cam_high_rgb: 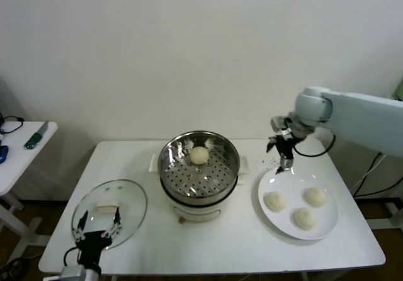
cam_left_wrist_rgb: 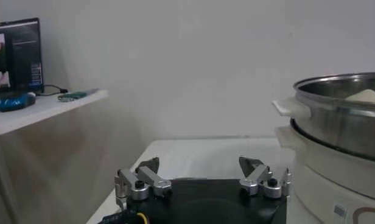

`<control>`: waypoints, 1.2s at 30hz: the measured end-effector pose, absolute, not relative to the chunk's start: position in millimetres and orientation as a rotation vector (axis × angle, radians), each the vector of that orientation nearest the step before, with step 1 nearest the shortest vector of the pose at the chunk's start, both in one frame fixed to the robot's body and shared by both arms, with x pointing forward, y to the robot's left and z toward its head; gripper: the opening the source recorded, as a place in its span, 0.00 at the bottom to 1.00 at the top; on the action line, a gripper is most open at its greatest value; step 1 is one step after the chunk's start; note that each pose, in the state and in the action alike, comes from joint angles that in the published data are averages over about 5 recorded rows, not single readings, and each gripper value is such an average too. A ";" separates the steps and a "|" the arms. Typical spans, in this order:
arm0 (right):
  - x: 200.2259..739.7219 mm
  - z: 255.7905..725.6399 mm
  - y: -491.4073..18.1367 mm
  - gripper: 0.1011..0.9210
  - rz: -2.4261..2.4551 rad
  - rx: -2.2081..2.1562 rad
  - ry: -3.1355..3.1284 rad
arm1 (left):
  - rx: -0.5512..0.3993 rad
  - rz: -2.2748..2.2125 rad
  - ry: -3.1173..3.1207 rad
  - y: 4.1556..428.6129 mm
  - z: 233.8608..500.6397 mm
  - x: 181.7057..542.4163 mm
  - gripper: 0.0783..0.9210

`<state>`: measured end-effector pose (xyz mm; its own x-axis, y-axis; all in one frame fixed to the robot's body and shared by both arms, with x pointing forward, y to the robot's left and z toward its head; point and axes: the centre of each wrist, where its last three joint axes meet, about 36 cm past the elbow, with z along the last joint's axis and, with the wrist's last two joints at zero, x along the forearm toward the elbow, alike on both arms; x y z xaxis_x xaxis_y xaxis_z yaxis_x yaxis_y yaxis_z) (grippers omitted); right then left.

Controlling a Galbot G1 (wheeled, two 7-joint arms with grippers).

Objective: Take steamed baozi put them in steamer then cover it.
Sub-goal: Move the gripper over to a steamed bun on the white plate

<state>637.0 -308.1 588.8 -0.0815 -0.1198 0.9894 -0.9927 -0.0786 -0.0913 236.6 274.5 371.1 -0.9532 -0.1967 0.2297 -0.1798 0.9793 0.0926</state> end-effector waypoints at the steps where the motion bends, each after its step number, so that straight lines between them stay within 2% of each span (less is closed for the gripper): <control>1: 635.6 581.6 -310.8 0.88 1.274 1.314 -1.312 | 0.281 -0.104 -2.884 275.1 370.6 235.9 0.88; 17: 625.2 489.0 -324.4 0.88 1.238 1.306 -1.235 | 0.296 -0.112 -2.860 277.6 362.2 229.5 0.88; 34: 632.6 446.0 -311.0 0.88 1.237 1.327 -1.218 | 0.302 -0.116 -2.850 279.4 356.6 229.4 0.88; 36: 633.7 445.4 -310.5 0.85 1.234 1.328 -1.219 | 0.301 -0.116 -2.850 279.2 356.3 229.9 0.88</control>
<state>633.7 -310.5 445.4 0.0060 -0.0731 0.9973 -0.9963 -0.0854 -0.0003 229.9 279.2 356.3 -0.9413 -0.2155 0.2600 -0.1936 0.9752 0.1074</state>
